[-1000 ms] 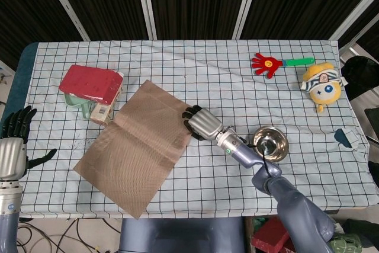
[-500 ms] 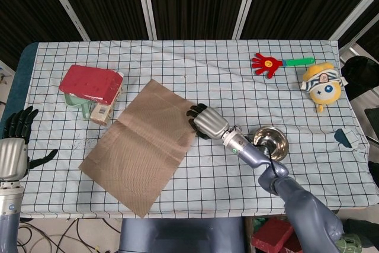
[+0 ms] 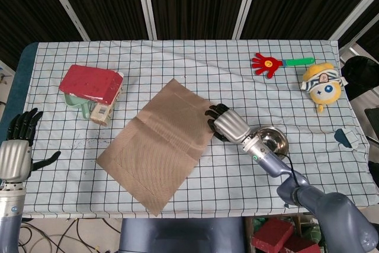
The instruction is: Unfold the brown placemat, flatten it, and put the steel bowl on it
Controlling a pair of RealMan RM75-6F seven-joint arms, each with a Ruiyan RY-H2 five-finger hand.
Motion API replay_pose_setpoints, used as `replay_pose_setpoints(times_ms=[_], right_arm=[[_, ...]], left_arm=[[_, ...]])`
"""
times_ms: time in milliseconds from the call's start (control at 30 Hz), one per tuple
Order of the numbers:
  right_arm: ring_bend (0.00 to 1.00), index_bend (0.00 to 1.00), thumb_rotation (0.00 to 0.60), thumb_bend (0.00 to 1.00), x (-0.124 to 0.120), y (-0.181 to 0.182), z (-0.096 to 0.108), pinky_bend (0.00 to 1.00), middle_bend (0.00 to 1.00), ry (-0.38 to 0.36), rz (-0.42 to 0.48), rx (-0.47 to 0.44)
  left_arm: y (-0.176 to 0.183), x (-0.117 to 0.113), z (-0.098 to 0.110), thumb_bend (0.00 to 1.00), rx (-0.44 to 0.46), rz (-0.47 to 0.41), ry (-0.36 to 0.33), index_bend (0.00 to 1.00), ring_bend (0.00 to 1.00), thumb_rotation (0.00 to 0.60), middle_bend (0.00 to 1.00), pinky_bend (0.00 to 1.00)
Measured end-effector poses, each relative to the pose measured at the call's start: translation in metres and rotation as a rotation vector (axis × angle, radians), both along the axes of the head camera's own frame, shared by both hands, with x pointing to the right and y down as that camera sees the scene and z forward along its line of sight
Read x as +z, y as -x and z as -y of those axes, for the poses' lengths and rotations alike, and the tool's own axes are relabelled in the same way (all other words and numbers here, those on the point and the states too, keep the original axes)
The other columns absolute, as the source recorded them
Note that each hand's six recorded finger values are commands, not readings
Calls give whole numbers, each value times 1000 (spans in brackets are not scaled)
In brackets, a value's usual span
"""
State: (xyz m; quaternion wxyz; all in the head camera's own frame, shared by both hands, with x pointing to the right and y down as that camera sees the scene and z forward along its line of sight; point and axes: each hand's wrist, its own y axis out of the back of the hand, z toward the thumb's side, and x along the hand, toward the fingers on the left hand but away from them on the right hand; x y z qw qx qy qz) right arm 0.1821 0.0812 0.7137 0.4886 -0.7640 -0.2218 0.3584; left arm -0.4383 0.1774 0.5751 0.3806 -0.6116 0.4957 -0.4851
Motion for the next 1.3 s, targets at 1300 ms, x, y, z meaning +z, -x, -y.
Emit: replay_pose_setpoints(times_ms=[1300], right_arm=[[168,677,600,500,-20,-31,-60,210,265,27,-91,312]], left_arm=[[-5,-3,-1,0,39,-52,17,72,18,600,27,29]])
